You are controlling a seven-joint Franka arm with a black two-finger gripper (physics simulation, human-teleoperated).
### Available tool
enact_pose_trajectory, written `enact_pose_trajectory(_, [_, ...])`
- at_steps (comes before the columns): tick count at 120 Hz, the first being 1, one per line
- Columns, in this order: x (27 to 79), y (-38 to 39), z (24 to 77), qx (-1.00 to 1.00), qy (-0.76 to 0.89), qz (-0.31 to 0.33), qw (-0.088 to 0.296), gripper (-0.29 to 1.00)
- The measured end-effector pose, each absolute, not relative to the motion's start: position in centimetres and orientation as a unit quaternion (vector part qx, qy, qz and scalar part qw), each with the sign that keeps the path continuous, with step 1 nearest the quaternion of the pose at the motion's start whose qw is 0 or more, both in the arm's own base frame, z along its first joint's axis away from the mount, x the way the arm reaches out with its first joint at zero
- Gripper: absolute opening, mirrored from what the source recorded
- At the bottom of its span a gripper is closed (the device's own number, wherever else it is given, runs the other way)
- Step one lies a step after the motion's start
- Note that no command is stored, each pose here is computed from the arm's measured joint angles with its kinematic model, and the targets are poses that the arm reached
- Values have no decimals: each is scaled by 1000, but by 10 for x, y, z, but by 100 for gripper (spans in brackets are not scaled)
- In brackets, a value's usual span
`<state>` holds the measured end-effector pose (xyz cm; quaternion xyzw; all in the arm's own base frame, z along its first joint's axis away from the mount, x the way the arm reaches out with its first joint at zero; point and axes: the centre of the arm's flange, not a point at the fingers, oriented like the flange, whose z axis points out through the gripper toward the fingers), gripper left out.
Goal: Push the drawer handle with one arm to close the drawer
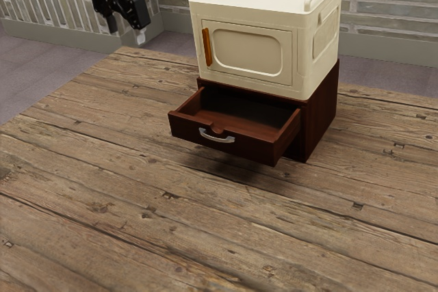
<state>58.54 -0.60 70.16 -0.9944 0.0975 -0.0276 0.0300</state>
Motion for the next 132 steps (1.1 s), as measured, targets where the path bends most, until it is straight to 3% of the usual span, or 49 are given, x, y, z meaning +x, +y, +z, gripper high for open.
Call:
enact_pose_trajectory(33, [578,-2,674,-995,103,4,18,70])
enact_pose_trajectory(55, [500,-7,628,-994,108,23,-16,70])
enact_pose_trajectory(75, [475,-34,552,-994,109,24,-4,28])
enact_pose_trajectory(87, [472,-36,516,-996,84,14,1,12])
enact_pose_trajectory(105, [493,-41,477,-999,42,4,5,0])
enact_pose_trajectory(132, [531,-54,441,-1000,0,-5,12,-6])
